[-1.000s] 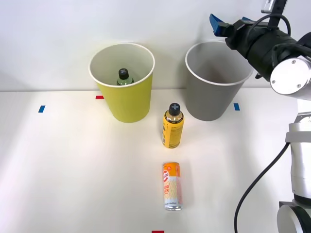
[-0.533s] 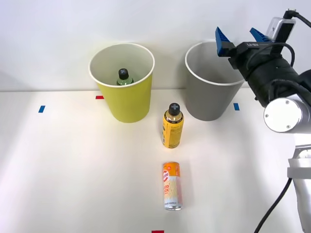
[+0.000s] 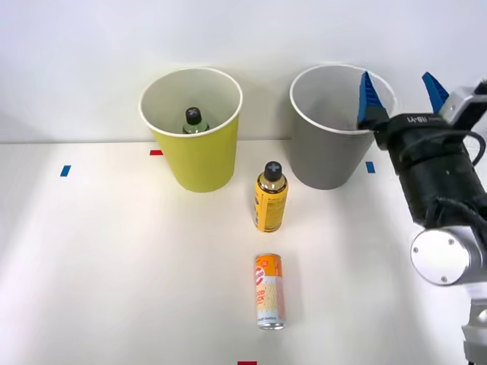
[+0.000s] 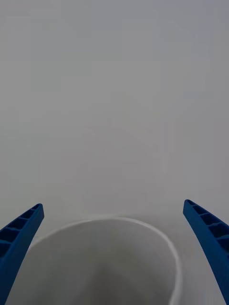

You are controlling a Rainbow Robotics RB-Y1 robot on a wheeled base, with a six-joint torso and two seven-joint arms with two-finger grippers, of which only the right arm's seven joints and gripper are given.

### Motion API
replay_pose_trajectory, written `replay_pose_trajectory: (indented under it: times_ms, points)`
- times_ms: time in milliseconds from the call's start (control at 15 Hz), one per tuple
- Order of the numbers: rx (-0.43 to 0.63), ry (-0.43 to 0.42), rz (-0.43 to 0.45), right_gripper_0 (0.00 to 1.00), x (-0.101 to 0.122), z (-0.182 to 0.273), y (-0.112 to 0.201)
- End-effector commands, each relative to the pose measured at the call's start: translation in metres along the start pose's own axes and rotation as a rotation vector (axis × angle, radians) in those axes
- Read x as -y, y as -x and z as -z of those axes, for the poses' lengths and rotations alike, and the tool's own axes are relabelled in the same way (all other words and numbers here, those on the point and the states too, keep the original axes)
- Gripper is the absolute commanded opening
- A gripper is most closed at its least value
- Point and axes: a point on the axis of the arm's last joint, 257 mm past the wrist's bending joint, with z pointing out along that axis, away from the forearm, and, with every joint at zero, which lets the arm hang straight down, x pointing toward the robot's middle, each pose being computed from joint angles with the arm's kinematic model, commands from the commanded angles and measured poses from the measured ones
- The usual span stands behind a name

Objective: Put cans in the gray bin, plastic bottles in the light green bin

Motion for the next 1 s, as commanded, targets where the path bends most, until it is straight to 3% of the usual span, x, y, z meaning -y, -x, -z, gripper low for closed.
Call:
replay_pose_trajectory:
  times_ms: [67, 467, 1000]
  points:
    - [0.025, -0.039, 0.018, 1.00, 0.003, 0.054, -0.018]
    - [-0.053, -0.081, 0.101, 1.00, 0.016, 0.129, -0.042]
    - [-0.163, -0.113, 0.192, 1.00, 0.013, 0.189, -0.075]
